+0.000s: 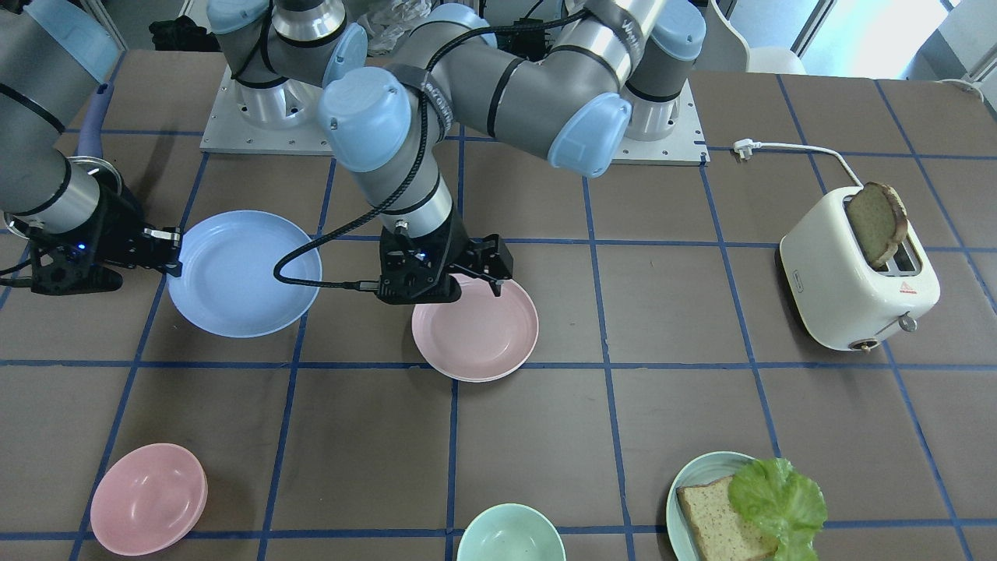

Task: Stack three plates with pink and blue
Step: 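Open the left gripper and raise it while the right gripper lifts the blue plate, then lower the blue plate onto the pink plate while the left gripper withdraws, then open the right gripper and raise it away from the stack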

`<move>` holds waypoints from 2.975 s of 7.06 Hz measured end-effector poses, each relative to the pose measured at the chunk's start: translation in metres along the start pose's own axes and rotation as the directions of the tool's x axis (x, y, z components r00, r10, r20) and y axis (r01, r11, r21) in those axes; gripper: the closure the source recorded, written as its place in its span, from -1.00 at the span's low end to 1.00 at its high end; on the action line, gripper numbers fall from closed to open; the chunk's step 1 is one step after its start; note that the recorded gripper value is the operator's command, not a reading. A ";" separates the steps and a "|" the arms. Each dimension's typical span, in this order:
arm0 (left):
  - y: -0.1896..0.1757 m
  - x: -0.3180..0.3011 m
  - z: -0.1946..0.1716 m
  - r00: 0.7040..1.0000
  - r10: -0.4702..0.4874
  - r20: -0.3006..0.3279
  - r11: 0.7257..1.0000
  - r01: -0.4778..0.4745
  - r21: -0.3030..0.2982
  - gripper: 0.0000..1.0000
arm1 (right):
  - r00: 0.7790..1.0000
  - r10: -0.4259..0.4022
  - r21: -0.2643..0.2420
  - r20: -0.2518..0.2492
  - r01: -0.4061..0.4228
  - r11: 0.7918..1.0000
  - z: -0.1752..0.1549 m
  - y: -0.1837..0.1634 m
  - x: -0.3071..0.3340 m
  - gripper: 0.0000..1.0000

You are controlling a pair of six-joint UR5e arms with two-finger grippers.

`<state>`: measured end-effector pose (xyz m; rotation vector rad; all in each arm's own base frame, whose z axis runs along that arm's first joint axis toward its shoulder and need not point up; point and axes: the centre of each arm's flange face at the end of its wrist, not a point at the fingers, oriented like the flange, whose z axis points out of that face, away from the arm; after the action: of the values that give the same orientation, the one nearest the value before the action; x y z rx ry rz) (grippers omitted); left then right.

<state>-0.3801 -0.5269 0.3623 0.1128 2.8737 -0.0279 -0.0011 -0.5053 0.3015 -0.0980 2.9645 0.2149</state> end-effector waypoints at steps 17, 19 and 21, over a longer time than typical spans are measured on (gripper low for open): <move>-0.013 -0.273 -0.080 0.969 -0.079 -0.233 0.993 0.097 0.065 -1.00 | 0.994 -0.041 0.168 -0.098 0.057 0.984 -0.016 -0.050 -0.243 -1.00; -0.016 -0.271 -0.074 0.969 -0.078 -0.233 0.994 0.094 0.060 -1.00 | 0.990 0.026 0.197 -0.136 0.001 0.980 -0.098 -0.025 -0.187 -1.00; -0.017 -0.270 -0.072 0.969 -0.080 -0.233 0.994 0.096 0.055 -1.00 | 0.989 0.029 0.204 -0.144 0.001 0.979 -0.139 0.011 -0.160 -1.00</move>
<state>-0.1403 -0.5621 0.5030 0.0003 3.1096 -0.1351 0.1326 -0.5066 0.4663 -0.0701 3.1132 -0.0997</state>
